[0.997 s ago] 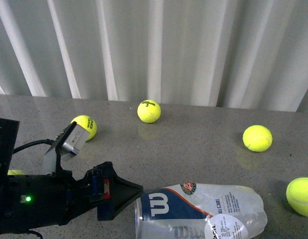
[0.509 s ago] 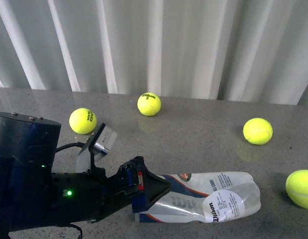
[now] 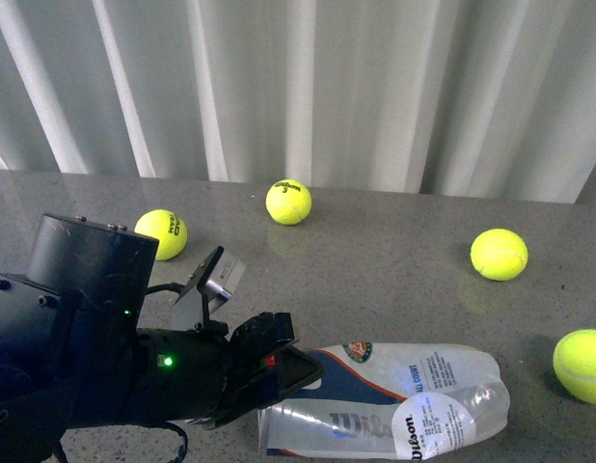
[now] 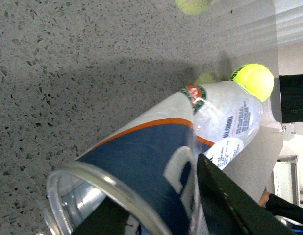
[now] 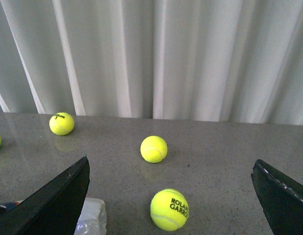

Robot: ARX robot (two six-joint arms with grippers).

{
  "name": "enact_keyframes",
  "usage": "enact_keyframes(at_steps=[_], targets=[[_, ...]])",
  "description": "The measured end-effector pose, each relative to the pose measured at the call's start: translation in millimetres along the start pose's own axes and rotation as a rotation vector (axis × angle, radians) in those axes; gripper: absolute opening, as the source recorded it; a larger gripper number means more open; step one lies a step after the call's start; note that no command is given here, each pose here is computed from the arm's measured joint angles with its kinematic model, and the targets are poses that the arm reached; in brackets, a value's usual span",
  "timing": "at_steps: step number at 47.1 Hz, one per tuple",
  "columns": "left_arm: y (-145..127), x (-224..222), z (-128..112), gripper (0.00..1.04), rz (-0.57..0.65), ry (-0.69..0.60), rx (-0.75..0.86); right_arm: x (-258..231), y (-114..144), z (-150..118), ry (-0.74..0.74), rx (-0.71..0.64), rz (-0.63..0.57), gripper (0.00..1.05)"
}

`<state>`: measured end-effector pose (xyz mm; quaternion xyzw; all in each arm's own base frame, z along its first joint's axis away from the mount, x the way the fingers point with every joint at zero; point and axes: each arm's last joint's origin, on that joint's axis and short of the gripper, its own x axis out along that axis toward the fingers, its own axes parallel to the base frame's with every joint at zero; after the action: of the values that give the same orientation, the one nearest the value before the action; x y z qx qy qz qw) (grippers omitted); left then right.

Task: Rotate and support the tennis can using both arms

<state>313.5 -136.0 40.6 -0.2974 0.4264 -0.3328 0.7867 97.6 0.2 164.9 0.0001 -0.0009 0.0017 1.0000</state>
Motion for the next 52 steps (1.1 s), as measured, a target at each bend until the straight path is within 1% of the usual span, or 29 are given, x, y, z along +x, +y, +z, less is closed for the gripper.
enact_keyframes(at_steps=[4,8,15,19,22,24,26,28,33,36,39,41,43,45,48,52], targets=[[-6.6,-8.1,3.8,0.20,-0.006,0.011,0.007,0.0,0.0,0.0,0.000,0.000,0.000,0.98],[-24.3,-26.0,15.7,0.03,-0.027,0.015,0.047,0.0,0.0,0.0,0.000,0.000,0.000,0.98],[-55.9,-53.8,35.4,0.04,0.016,0.001,0.164,0.0,0.0,0.0,0.000,0.000,0.000,0.98],[-79.3,-68.9,49.4,0.04,0.061,-0.008,0.279,0.0,0.0,0.0,0.000,0.000,0.000,0.98],[-101.9,-79.0,60.3,0.04,0.093,-0.010,0.376,0.0,0.0,0.0,0.000,0.000,0.000,0.98],[-117.7,-84.5,66.2,0.04,0.127,-0.010,0.456,0.0,0.0,0.0,0.000,0.000,0.000,0.98],[-141.1,-90.0,73.0,0.04,0.168,0.006,0.591,0.0,0.0,0.0,0.000,0.000,0.000,0.98],[-156.2,-91.2,75.7,0.04,0.195,0.028,0.667,0.0,0.0,0.0,0.000,0.000,0.000,0.98],[-188.1,-86.8,77.8,0.04,0.263,0.109,0.878,0.0,0.0,0.0,0.000,0.000,0.000,0.98],[-201.7,-82.5,77.9,0.04,0.313,0.154,0.990,0.0,0.0,0.0,0.000,0.000,0.000,0.98],[-220.9,-74.8,79.1,0.04,0.379,0.226,1.171,0.0,0.0,0.0,0.000,0.000,0.000,0.98],[-230.3,-69.2,80.5,0.04,0.418,0.260,1.260,0.0,0.0,0.0,0.000,0.000,0.000,0.98],[-236.2,-62.3,81.0,0.04,0.457,0.298,1.356,0.0,0.0,0.0,0.000,0.000,0.001,0.98],[-238.1,-56.2,80.4,0.04,0.487,0.333,1.415,0.0,0.0,0.0,0.000,0.000,0.000,0.98],[-234.5,-42.8,75.5,0.04,0.513,0.424,1.498,0.0,0.0,0.0,0.000,0.000,0.000,0.98],[-224.6,-27.4,67.3,0.04,0.506,0.525,1.550,0.0,0.0,0.0,0.000,0.000,0.000,0.98]])
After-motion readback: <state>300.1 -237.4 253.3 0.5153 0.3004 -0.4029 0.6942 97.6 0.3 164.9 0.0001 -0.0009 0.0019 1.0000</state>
